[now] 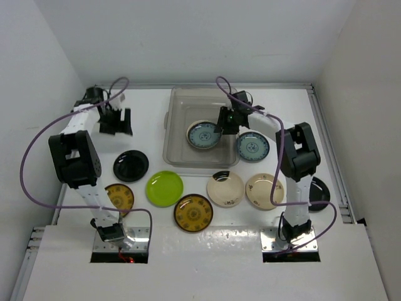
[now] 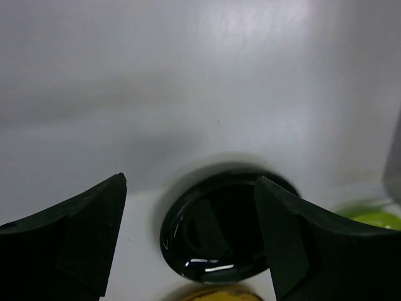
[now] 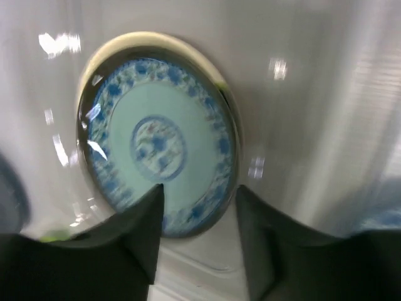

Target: Place the plates into the plastic bin on the countertop

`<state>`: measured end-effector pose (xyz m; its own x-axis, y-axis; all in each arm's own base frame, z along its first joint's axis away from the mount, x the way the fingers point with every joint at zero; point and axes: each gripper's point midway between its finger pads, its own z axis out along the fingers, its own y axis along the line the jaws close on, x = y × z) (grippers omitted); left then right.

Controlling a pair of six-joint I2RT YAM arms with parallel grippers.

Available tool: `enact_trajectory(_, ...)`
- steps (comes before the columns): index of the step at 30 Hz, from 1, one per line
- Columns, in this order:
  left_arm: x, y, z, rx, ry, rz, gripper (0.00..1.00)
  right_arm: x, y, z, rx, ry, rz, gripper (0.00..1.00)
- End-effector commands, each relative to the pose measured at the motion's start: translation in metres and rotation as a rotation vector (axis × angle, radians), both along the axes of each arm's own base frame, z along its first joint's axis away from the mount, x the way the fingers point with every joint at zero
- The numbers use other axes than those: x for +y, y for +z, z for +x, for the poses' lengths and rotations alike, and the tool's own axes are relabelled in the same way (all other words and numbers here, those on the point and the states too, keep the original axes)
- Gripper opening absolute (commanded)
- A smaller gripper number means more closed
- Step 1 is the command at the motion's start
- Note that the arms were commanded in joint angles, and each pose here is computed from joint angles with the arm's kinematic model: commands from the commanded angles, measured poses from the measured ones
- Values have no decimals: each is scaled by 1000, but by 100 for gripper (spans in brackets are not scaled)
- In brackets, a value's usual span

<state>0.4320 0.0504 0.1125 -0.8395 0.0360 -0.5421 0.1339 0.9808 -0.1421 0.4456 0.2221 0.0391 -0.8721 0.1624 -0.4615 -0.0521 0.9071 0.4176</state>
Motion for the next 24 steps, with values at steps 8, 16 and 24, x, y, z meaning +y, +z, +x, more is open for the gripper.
enact_trajectory(8,11,-82,-75,313,-73,-29,81,13,60,10,-122,132,-65,78)
enact_trajectory(16,12,-128,-116,522,-101,-40,46,-42,162,-2,-300,-6,93,82)
enact_trajectory(24,18,-121,-94,484,-106,-52,0,-198,79,-46,-77,-468,104,78)
